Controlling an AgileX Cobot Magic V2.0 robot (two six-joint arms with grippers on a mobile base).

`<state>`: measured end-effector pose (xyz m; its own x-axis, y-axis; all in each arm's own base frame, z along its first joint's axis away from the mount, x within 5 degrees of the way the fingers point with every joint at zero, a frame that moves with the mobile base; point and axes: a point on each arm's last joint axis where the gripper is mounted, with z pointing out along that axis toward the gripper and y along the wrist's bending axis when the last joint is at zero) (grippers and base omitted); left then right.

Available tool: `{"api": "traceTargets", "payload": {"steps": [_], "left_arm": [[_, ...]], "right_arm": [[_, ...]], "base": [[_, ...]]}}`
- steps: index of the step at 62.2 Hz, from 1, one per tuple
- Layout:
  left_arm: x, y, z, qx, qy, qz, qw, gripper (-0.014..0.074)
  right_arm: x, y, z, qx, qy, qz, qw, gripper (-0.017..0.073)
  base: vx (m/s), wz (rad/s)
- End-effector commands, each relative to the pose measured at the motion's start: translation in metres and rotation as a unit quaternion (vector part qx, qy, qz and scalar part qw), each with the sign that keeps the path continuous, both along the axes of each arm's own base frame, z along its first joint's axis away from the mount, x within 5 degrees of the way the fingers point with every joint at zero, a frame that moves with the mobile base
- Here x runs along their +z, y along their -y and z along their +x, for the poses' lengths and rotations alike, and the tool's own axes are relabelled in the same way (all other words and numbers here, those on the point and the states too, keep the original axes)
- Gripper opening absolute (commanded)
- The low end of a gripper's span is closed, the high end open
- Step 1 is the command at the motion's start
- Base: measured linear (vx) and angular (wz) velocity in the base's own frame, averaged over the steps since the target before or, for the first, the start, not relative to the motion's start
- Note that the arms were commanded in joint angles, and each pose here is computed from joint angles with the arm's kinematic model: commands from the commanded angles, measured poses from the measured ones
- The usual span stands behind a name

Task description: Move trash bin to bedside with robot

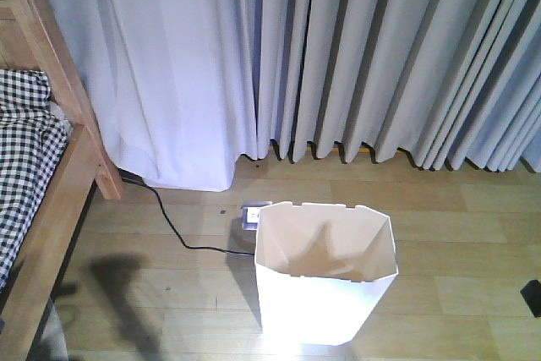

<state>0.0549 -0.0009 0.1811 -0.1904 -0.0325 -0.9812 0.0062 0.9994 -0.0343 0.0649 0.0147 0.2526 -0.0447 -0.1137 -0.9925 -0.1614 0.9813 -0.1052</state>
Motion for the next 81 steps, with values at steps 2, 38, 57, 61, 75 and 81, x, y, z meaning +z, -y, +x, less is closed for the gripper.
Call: {"api": "traceTargets", "payload": {"steps": [2,38,57,61,75,81], "left_arm": [[0.001,0.000,0.001,-0.002,0.032,-0.004,0.999,-0.0006],[0.001,0.000,0.001,-0.002,0.032,-0.004,0.999,-0.0006],[0.001,0.000,0.001,-0.002,0.032,-0.004,0.999,-0.0006],[0.001,0.000,0.001,-0.002,0.032,-0.004,0.999,-0.0006],[0.001,0.000,0.001,-0.002,0.032,-0.004,0.999,-0.0006],[0.001,0.000,0.001,-0.002,0.032,-0.004,0.999,-0.0006]], "right_arm": [[0.012,0.003,0.001,-0.016,0.025,0.004,1.000,-0.0009],[0.013,0.016,0.002,-0.090,0.060,-0.053,0.993,-0.0010],[-0.042,0.017,-0.009,-0.104,0.115,-0.007,0.988,-0.0010],[-0.042,0.017,-0.010,-0.105,0.115,-0.006,0.988,-0.0010],[-0.042,0.017,-0.010,-0.103,0.112,0.006,0.988,-0.0010],[-0.042,0.017,-0.010,-0.103,0.112,0.005,0.988,-0.0010]], "base": [[0.00,0.00],[0.00,0.00],[0.00,0.00],[0.00,0.00],[0.00,0.00],[0.00,0.00]]}}
